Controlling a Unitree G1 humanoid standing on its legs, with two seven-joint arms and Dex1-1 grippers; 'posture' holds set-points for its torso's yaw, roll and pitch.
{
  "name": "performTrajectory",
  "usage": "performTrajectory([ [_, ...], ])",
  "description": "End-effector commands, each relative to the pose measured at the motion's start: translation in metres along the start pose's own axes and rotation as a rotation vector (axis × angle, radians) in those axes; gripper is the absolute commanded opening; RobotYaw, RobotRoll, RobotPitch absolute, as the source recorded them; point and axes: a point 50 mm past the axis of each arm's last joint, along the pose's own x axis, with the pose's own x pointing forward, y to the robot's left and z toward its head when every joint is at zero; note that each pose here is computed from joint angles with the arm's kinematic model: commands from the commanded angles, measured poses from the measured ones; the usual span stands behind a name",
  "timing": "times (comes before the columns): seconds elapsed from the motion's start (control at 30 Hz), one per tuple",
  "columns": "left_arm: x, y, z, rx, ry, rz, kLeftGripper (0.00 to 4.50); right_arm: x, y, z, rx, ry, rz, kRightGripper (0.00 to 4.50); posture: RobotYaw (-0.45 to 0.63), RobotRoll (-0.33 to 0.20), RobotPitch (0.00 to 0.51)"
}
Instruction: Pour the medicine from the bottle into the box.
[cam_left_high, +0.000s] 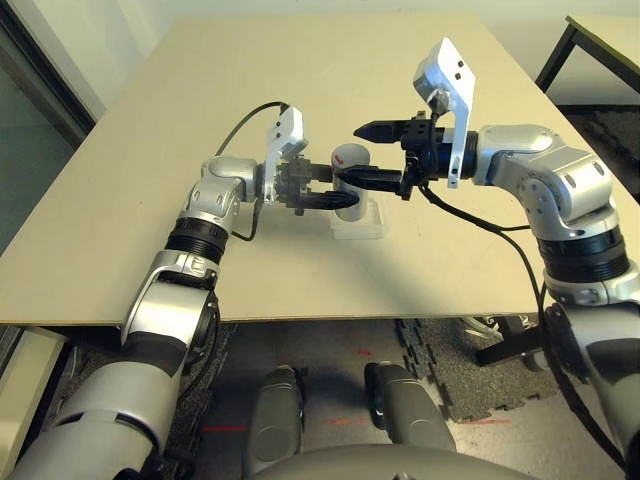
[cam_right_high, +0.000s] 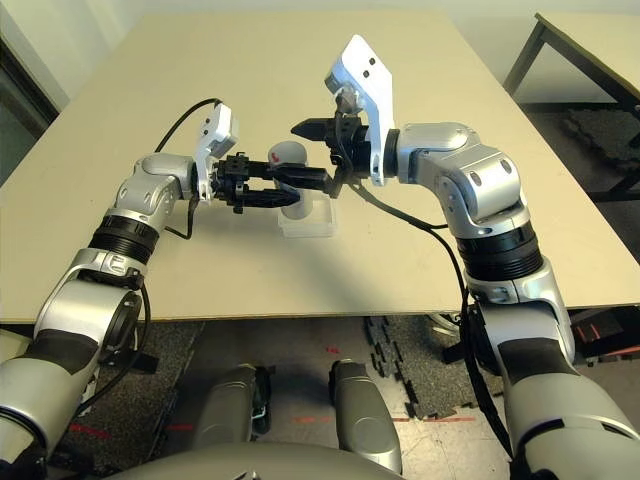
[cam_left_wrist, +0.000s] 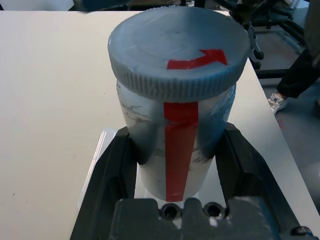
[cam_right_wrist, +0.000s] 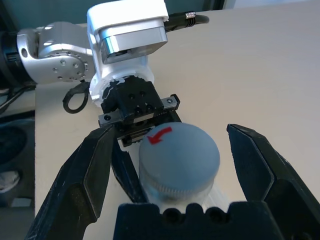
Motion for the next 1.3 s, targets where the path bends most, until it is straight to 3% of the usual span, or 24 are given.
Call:
performTrajectory([
  [0.03,0.002,0.001,0.005,0.025,0.009,-0.008,2.4,0.005,0.0,-0.002,-0.009,0.014,0.02,4.5,-0.17,0.0,0.089],
  [0.2,0.002,0.001,0.005,0.023,0.008,-0.007,2.4,0.008,0.001,-0.006,0.002,0.02,0.03,4.5,-0.17,0.0,0.091],
  [0.3,0.002,0.0,0.004,0.022,0.009,-0.007,2.4,0.008,0.0,-0.007,0.022,0.018,0.017,3.86,-0.17,0.0,0.091],
  [0.43,0.001,0.0,0.004,0.022,0.01,-0.007,2.4,0.009,0.0,-0.006,0.044,0.014,0.006,2.58,-0.17,0.0,0.09],
  [0.7,0.002,0.0,0.002,0.019,0.018,-0.007,2.4,0.007,0.001,0.004,0.062,-0.014,0.01,2.58,-0.17,0.0,0.087],
  [1.03,0.001,0.001,-0.005,0.043,0.058,0.014,2.4,0.0,-0.011,0.042,0.081,-0.122,-0.062,2.58,-0.17,0.0,0.075],
  [1.13,0.0,0.004,-0.004,0.053,0.054,0.061,2.4,-0.003,-0.02,0.039,0.087,-0.122,-0.127,2.58,-0.17,0.0,0.071],
  [1.3,-0.007,0.022,0.007,0.074,-0.01,0.282,2.4,-0.008,-0.039,0.012,0.103,-0.093,-0.308,2.58,-0.17,0.0,0.067],
])
